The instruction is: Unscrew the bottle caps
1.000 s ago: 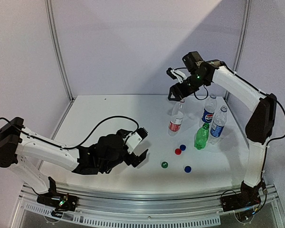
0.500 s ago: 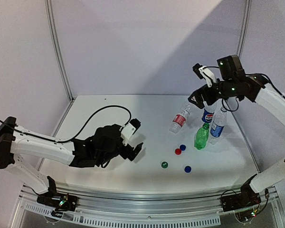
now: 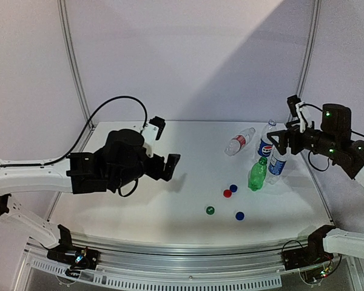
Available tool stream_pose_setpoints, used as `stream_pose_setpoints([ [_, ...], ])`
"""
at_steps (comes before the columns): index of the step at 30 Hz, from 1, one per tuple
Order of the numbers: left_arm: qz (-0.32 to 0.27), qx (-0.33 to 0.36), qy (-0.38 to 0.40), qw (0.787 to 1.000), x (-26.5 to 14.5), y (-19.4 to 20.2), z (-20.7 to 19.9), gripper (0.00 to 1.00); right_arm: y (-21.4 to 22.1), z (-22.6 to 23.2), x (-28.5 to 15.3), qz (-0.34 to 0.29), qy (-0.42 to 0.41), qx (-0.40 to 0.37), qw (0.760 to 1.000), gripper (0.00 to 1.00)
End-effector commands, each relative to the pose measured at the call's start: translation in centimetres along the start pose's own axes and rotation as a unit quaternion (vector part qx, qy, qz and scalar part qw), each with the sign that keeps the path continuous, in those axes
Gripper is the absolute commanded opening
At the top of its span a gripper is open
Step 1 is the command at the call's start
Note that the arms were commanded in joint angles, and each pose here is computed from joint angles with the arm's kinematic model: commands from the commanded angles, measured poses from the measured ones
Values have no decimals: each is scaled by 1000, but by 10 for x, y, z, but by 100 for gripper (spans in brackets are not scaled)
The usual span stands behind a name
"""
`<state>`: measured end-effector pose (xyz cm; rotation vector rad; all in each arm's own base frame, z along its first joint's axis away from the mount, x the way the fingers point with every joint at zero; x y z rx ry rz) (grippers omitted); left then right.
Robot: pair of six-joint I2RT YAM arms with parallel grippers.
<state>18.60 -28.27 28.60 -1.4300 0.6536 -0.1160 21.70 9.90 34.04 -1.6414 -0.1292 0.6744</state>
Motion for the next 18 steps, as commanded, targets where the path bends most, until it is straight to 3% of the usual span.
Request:
stream_pose_setpoints([
  [1,30,-4,-53,998,-9,7,21,99,-7,-15,1,7,-4,94,996,99],
  [7,-26,-23,-120,992,-13,22,68,99,1,-38,5,8,138,135,981,99],
  [12,-29,-45,-161,986,-22,33,98,99,-7,-42,-21,-62,180,126,974,99],
  [18,-15,-33,-159,987,-17,41,97,99,-8,-38,-25,-72,163,117,977,99],
])
Point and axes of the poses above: each gripper's point midway between its finger pads, its own x axis out along the fingers, its own z axis along the line the jaws close on, y = z × x, the point moved 9 cm from there along -x, back along the fingers
